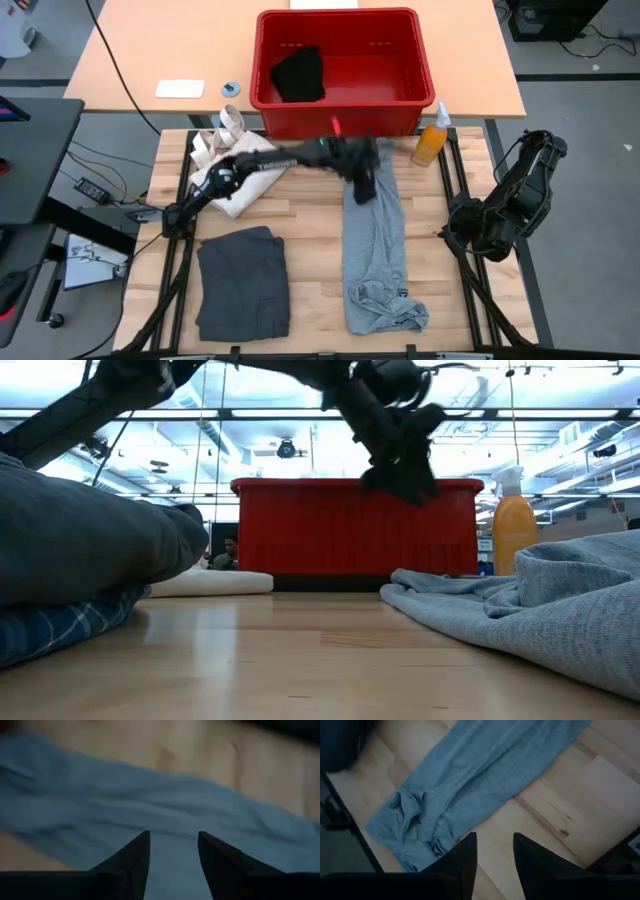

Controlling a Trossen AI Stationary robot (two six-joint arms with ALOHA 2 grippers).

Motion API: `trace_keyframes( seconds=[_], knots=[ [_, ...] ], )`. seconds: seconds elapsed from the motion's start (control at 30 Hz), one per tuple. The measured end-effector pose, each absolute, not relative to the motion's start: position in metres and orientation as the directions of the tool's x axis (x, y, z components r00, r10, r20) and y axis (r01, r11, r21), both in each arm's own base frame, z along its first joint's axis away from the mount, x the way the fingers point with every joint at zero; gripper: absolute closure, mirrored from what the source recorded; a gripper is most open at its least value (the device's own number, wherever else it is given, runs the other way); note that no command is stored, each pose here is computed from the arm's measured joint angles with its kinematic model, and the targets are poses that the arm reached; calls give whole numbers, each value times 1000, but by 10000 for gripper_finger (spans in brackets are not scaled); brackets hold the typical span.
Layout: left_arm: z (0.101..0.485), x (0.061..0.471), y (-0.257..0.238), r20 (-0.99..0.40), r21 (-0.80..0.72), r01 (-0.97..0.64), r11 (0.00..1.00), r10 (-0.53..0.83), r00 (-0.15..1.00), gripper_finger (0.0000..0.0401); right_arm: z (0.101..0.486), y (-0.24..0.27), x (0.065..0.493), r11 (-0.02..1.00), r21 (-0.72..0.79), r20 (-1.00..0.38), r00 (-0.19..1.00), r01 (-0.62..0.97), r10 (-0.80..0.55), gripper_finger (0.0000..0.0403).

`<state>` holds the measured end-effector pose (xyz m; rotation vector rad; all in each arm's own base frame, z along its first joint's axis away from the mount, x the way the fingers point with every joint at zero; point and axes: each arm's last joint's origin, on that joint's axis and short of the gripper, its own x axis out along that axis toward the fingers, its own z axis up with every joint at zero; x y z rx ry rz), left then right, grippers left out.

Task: Fold Laundry from Bin
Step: Fold the light gray t-shirt

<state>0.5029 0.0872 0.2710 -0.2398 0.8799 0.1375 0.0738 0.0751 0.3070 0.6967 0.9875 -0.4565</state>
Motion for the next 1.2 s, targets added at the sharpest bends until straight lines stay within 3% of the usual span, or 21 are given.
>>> trace_keyframes(
  seconds=[0.27,0.43,0.57,0.77,0.97,1.2],
  knots=[
    [250,511,-41,-793,-183,-128,975,-70,605,268,304,71,69,776,394,-820,569,493,54,268],
    [259,508,-86,-748,-239,-82,967,-130,651,281,299,72,72,807,497,-715,678,318,173,270],
    [260,505,-105,-739,-260,-62,964,-157,655,284,281,72,74,786,532,-689,701,314,186,274],
    [239,512,-116,-750,-243,-34,969,-165,641,285,232,76,83,715,554,-697,707,427,118,278],
    [220,517,-124,-761,-249,37,968,-219,610,278,201,85,92,554,664,-681,713,503,169,279],
    [201,523,-152,-725,-234,165,958,-285,628,203,199,87,94,465,693,-682,710,551,174,280]
  ],
)
